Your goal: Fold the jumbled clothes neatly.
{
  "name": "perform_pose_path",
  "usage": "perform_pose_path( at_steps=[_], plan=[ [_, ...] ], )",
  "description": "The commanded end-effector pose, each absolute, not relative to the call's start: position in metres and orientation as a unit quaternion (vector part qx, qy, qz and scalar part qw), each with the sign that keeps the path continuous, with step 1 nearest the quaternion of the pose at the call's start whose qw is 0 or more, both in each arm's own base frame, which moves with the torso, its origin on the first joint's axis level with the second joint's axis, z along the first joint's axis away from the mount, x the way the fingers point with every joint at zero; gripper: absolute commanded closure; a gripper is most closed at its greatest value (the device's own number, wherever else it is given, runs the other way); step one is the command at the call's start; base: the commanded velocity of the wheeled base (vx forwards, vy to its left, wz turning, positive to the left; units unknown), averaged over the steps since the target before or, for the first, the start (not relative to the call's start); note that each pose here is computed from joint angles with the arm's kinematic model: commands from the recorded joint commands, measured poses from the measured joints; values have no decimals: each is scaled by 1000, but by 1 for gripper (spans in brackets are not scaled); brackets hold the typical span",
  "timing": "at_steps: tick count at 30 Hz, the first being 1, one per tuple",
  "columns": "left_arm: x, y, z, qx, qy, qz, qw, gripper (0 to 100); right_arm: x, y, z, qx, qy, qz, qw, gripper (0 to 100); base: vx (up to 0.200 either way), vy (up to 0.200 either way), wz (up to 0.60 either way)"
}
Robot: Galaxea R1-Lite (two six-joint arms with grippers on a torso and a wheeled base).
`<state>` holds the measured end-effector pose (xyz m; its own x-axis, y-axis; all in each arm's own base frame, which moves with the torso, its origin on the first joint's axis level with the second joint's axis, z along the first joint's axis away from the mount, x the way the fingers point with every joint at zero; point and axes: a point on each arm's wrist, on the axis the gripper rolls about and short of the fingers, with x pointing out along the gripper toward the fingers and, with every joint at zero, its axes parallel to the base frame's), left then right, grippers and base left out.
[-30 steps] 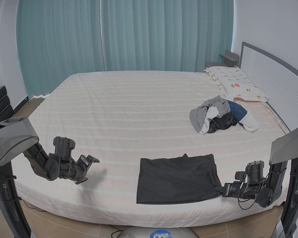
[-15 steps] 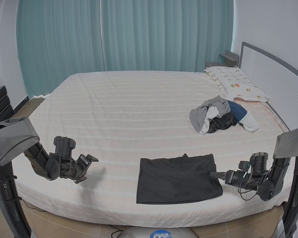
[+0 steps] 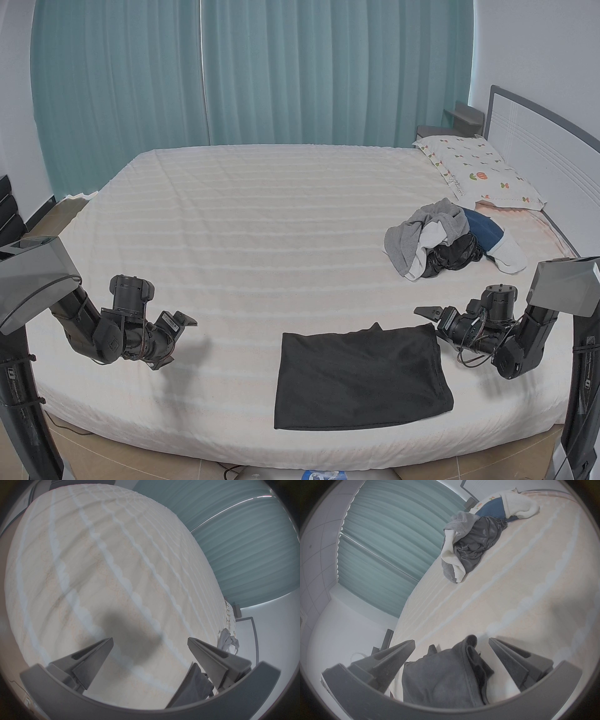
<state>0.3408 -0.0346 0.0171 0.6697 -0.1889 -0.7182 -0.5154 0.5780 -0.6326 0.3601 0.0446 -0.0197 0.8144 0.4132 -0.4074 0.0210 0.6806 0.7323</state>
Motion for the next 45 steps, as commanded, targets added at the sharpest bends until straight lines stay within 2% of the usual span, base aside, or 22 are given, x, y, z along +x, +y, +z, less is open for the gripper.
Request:
perform_pose_path(
  at_steps=[1,4,5,34,35,45],
  plan=[
    [341,-36,16,-446,395,101,797,0,362,45,-29,385,292,109,869,0,0,0,0],
    [341,-36,16,-447,395,101,796,0,362,44,-29,386,291,108,869,0,0,0,0],
    [341,-36,16,-446,395,101,797,0,362,44,-29,386,290,107,869,100,0,0,0],
    [341,-36,16,-446,396,101,796,0,369,27,-34,413,282,75,863,100,0,0,0],
    [341,-36,16,-446,395,101,797,0,369,28,-35,413,287,73,861,0,0,0,0],
    [342,-36,17,-448,394,101,796,0,367,20,-32,422,292,62,856,0,0,0,0]
  ],
)
